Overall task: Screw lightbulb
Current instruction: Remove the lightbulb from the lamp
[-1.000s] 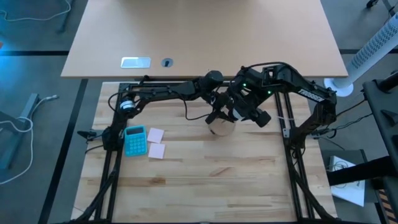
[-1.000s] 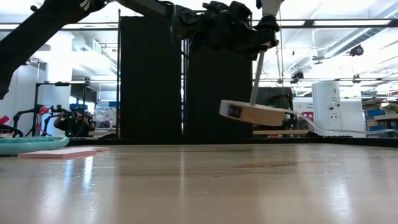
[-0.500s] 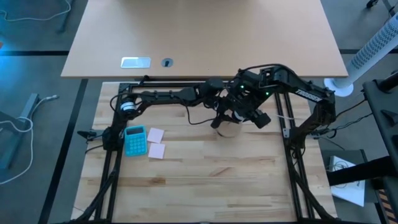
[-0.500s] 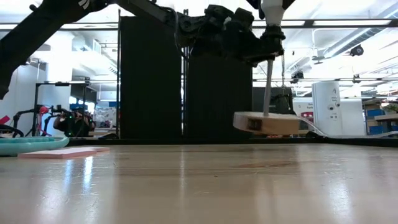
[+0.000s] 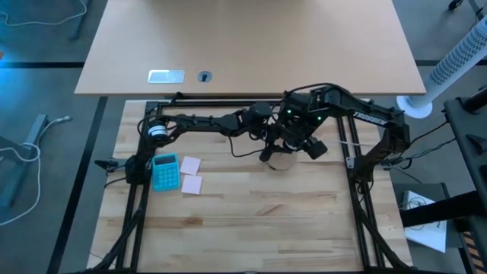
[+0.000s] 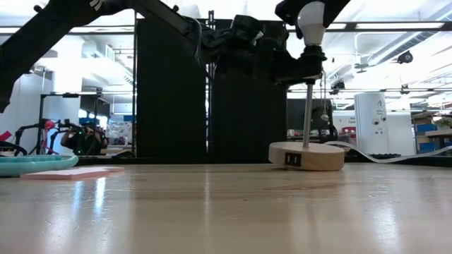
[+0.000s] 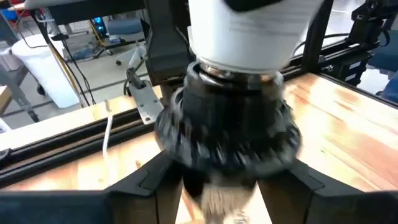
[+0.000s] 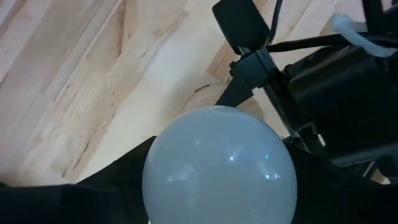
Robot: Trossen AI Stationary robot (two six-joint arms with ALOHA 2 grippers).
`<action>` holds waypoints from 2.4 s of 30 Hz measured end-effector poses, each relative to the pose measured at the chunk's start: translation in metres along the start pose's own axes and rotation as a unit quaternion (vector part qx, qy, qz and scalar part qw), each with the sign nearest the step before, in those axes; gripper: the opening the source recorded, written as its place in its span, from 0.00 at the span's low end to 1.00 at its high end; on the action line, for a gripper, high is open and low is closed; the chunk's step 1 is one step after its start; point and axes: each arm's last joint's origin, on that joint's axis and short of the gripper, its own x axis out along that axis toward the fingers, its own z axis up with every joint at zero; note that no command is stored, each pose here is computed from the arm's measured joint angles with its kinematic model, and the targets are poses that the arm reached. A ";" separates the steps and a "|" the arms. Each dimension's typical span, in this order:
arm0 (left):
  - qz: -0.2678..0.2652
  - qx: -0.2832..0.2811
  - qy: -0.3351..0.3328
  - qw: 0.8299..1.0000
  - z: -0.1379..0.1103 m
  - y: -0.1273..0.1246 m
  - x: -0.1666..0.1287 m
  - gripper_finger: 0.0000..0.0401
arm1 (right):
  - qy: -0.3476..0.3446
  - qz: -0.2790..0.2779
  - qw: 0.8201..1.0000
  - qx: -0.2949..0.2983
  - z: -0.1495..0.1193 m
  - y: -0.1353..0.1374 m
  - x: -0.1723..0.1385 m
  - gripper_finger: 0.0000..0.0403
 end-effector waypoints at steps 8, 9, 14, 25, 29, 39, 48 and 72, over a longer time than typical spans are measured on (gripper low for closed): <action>0.015 -0.012 0.072 0.997 0.000 -0.005 -0.009 0.52 | 0.002 -0.005 0.999 0.040 -0.007 -0.006 0.002 0.63; 0.020 -0.008 0.079 0.997 0.002 -0.006 -0.011 0.52 | 0.003 -0.005 0.999 0.041 -0.008 -0.006 0.002 0.62; 0.033 -0.052 0.112 0.992 0.001 -0.014 -0.022 0.52 | 0.005 -0.005 0.999 0.050 -0.010 -0.008 0.002 0.63; 0.394 -0.067 -0.070 0.914 0.013 -0.112 -0.020 0.52 | 0.012 -0.011 0.998 0.055 -0.012 -0.010 0.002 0.63; 0.462 -0.101 -0.067 0.878 0.010 -0.141 0.013 0.52 | 0.011 -0.015 0.998 0.064 -0.012 -0.011 0.002 0.64; 0.598 -0.175 -0.090 0.777 -0.011 -0.149 0.106 0.54 | 0.012 -0.015 0.997 0.073 -0.012 -0.011 0.002 0.63; 0.645 -0.178 -0.081 0.739 -0.006 -0.130 0.138 0.64 | 0.019 -0.010 0.998 0.066 -0.013 -0.010 0.003 0.62; 0.682 -0.222 -0.097 0.690 -0.005 -0.114 0.132 0.69 | 0.019 -0.007 0.997 0.068 -0.013 -0.009 0.003 0.62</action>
